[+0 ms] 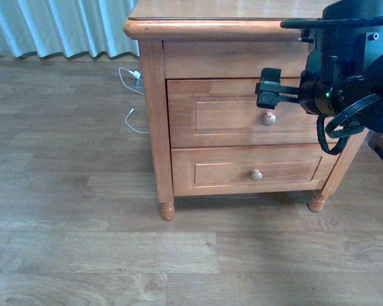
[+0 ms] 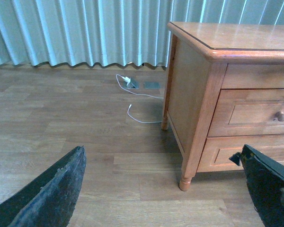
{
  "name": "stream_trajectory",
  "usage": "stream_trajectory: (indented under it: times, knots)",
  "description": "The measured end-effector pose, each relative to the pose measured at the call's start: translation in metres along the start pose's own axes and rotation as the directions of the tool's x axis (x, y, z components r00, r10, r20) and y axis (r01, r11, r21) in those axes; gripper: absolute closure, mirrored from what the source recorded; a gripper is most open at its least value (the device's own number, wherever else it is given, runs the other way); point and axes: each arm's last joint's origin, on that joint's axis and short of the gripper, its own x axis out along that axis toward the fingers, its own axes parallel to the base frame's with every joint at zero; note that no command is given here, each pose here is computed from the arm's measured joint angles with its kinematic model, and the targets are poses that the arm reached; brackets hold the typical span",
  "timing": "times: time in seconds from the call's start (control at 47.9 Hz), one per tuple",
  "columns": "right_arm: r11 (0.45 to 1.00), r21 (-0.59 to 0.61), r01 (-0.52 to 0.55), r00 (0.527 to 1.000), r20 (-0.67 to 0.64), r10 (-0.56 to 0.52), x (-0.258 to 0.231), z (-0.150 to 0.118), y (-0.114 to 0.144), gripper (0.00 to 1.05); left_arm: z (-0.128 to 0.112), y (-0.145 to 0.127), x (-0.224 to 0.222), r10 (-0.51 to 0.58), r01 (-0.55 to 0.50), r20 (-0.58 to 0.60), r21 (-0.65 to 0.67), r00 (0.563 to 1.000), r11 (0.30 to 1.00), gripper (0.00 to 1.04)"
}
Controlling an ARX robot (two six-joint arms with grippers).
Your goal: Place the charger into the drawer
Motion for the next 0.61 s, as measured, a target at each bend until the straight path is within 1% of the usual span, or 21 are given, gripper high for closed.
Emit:
stream_trajectory:
  times: [0.188, 0.271, 0.334, 0.418, 0.501, 0.605]
  knots:
    - [1.000, 0.004, -0.007, 1.000, -0.001, 0.007, 0.000, 0.001, -0.003, 0.08, 0.000, 0.000, 0.000, 0.000, 0.000, 0.000, 0.000, 1.000, 1.000, 0.06]
    - [1.000, 0.014, -0.020, 1.000, -0.002, 0.020, -0.003, 0.003, -0.007, 0.08, 0.000, 0.000, 0.000, 0.000, 0.000, 0.000, 0.000, 1.000, 1.000, 0.06]
    - [0.999, 0.027, -0.038, 0.999, 0.005, 0.037, -0.012, 0.009, -0.015, 0.08, 0.000, 0.000, 0.000, 0.000, 0.000, 0.000, 0.000, 1.000, 1.000, 0.06]
    - [0.994, 0.024, -0.105, 0.994, -0.009, 0.105, -0.039, 0.020, -0.026, 0.08, 0.000, 0.000, 0.000, 0.000, 0.000, 0.000, 0.000, 1.000, 1.000, 0.06]
    - [0.989, 0.002, -0.149, 0.989, -0.015, 0.149, -0.058, 0.024, -0.030, 0.08, 0.000, 0.000, 0.000, 0.000, 0.000, 0.000, 0.000, 1.000, 1.000, 0.06]
    - [0.968, -0.044, -0.247, 0.968, -0.055, 0.244, -0.098, 0.025, -0.033, 0.08, 0.000, 0.000, 0.000, 0.000, 0.000, 0.000, 0.000, 1.000, 1.000, 0.06]
